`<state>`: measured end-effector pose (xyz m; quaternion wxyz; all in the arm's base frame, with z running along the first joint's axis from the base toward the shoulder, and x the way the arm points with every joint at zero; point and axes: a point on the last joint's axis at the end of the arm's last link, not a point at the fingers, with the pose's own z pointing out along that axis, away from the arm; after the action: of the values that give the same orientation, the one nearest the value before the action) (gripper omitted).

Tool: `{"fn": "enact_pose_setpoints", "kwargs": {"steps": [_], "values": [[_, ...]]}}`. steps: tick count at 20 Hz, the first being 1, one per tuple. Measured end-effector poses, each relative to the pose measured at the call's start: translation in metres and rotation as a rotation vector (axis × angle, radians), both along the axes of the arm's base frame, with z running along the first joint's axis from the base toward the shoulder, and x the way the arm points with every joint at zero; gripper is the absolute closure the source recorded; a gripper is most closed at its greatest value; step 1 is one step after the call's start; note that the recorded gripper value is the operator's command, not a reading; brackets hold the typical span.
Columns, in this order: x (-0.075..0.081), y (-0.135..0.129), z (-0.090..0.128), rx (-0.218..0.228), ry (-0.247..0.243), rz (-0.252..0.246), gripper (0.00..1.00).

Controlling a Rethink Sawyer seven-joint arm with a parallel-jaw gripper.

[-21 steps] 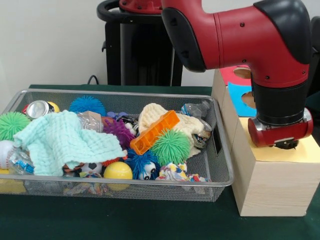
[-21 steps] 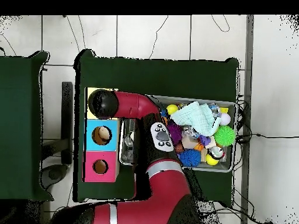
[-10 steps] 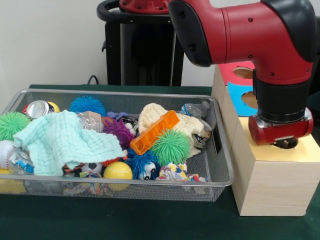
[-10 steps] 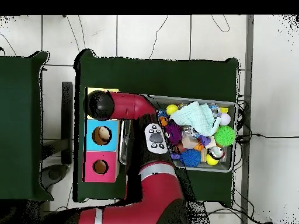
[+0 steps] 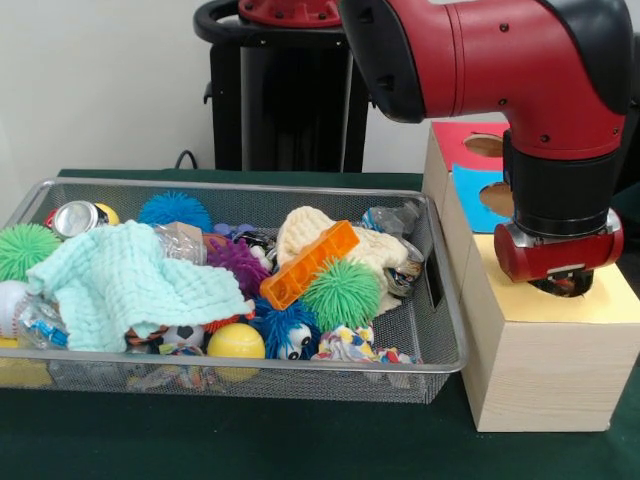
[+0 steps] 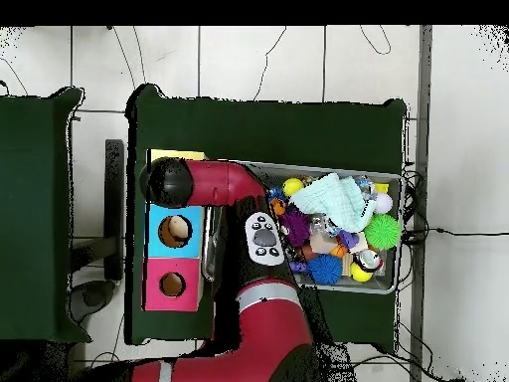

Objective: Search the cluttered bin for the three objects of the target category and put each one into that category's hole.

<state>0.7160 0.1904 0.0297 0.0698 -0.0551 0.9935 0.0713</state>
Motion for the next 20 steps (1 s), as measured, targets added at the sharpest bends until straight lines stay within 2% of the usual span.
{"fn": "enact_pose_setpoints", "kwargs": {"steps": [13,20], "values": [[-0.002,-0.001,0.006,-0.007,-0.006,0.012,0.0],[-0.004,-0.007,0.023,0.017,-0.008,0.002,0.0]]}}
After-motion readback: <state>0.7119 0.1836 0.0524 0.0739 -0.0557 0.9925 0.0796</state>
